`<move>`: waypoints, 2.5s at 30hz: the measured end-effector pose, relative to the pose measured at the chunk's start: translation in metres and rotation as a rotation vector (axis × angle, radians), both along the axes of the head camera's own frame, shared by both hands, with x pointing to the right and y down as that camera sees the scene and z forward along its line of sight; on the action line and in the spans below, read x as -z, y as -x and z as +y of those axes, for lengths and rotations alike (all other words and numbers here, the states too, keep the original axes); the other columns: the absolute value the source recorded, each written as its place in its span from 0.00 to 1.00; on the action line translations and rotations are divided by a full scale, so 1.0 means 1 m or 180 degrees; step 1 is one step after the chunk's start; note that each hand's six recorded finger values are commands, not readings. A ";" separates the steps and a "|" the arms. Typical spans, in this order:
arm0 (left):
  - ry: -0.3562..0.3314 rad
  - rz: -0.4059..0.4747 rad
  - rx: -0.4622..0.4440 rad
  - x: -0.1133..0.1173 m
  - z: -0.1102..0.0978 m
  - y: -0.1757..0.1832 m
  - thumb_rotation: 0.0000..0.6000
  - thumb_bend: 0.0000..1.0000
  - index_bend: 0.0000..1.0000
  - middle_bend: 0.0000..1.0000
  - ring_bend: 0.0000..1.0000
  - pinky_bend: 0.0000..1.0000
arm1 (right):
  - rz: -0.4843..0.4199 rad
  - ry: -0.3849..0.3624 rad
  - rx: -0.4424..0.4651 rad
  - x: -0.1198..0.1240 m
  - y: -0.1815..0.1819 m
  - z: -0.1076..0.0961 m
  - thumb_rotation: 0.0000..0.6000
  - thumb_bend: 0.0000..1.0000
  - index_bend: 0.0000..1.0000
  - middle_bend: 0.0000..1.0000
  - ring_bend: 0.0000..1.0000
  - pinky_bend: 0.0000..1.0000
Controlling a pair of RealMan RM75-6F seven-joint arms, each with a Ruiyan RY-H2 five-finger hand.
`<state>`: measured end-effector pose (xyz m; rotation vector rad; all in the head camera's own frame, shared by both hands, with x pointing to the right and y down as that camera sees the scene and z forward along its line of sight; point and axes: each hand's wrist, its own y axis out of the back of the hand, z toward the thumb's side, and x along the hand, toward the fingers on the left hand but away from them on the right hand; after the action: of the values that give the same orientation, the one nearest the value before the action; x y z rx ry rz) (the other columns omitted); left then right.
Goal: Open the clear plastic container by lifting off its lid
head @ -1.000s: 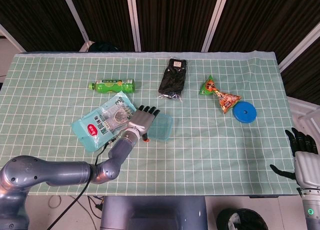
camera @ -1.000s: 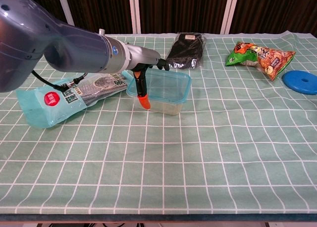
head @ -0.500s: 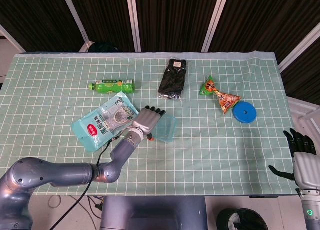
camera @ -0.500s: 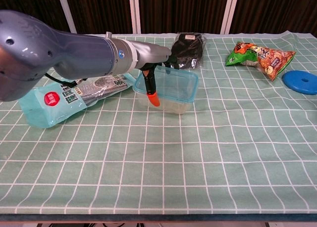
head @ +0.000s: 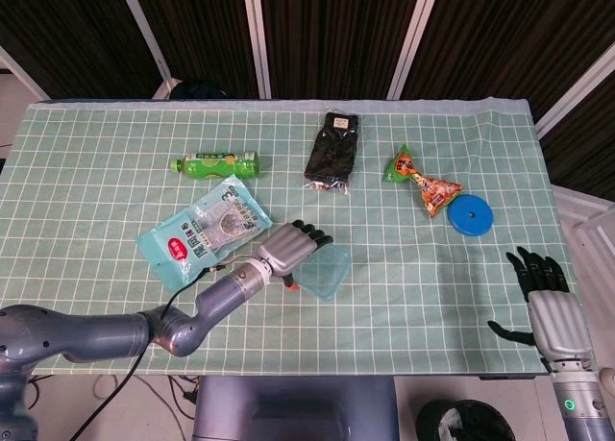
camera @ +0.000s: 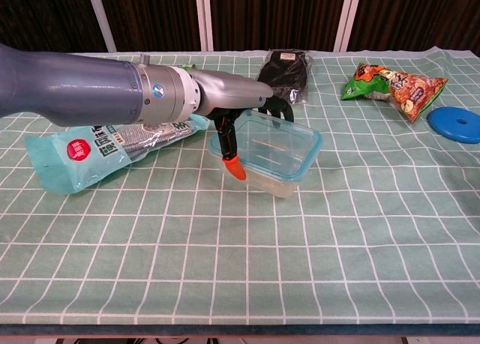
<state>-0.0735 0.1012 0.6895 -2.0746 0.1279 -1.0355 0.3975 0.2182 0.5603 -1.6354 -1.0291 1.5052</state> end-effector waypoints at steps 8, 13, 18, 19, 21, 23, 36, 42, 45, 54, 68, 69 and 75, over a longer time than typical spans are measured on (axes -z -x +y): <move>0.0080 0.0077 -0.0014 -0.003 -0.001 0.000 1.00 0.08 0.29 0.29 0.31 0.44 | -0.0285 0.0113 0.0241 -0.021 0.055 0.000 1.00 0.21 0.00 0.00 0.00 0.00; 0.0106 0.0105 -0.0037 -0.002 0.001 -0.004 1.00 0.08 0.29 0.29 0.31 0.44 | -0.0497 0.0254 0.0441 -0.040 0.102 0.012 1.00 0.21 0.00 0.00 0.00 0.00; 0.0129 0.0105 -0.0074 -0.002 0.005 -0.007 1.00 0.08 0.29 0.29 0.30 0.44 | -0.0663 0.0337 0.0615 -0.055 0.147 0.024 1.00 0.21 0.00 0.00 0.00 0.00; 0.0134 0.0105 -0.0077 -0.002 0.006 -0.007 1.00 0.08 0.29 0.29 0.30 0.44 | -0.0710 0.0351 0.0642 -0.058 0.158 0.027 1.00 0.21 0.00 0.00 0.00 0.00; 0.0146 0.0106 -0.0080 -0.002 0.007 -0.008 1.00 0.08 0.29 0.29 0.31 0.44 | -0.0767 0.0365 0.0668 -0.061 0.171 0.030 1.00 0.21 0.00 0.00 0.00 0.00; 0.0155 0.0106 -0.0081 -0.002 0.007 -0.009 1.00 0.08 0.29 0.29 0.31 0.44 | -0.0817 0.0376 0.0683 -0.065 0.184 0.032 1.00 0.21 0.00 0.00 0.00 0.00; 0.0271 0.0155 -0.0118 0.001 0.020 -0.016 1.00 0.08 0.29 0.29 0.31 0.44 | -0.0896 0.0177 0.0539 -0.078 0.209 0.023 1.00 0.21 0.00 0.00 0.00 0.00; 0.0296 0.0173 -0.0136 0.002 0.026 -0.023 1.00 0.08 0.29 0.29 0.31 0.44 | -0.0928 0.0173 0.0429 -0.078 0.209 0.018 1.00 0.21 0.00 0.00 0.00 0.00; 0.0298 0.0177 -0.0162 0.002 0.029 -0.027 1.00 0.08 0.29 0.29 0.31 0.44 | -0.0925 0.0160 0.0406 -0.078 0.207 0.016 1.00 0.21 0.00 0.00 0.00 0.00; 0.0296 0.0192 -0.0148 0.003 0.033 -0.035 1.00 0.08 0.29 0.29 0.31 0.44 | -0.0979 0.0180 0.0365 -0.077 0.207 0.014 1.00 0.21 0.00 0.00 0.00 0.00; 0.0261 0.0208 -0.0105 0.004 0.034 -0.042 1.00 0.08 0.29 0.29 0.31 0.44 | -0.0992 0.0210 0.0324 -0.078 0.205 0.013 1.00 0.21 0.00 0.00 0.00 0.00; 0.0268 0.0212 -0.0097 0.004 0.034 -0.043 1.00 0.08 0.29 0.29 0.31 0.44 | -0.0994 0.0213 0.0323 -0.078 0.205 0.013 1.00 0.21 0.00 0.00 0.00 0.00; 0.0276 0.0217 -0.0106 0.005 0.036 -0.045 1.00 0.08 0.29 0.29 0.30 0.44 | -0.1002 0.0229 0.0297 -0.080 0.204 0.013 1.00 0.21 0.00 0.00 0.00 0.00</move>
<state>-0.0285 0.1376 0.6842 -2.1839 0.0839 -0.9658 0.1935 0.2314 0.6403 -1.9879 -1.0551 1.2620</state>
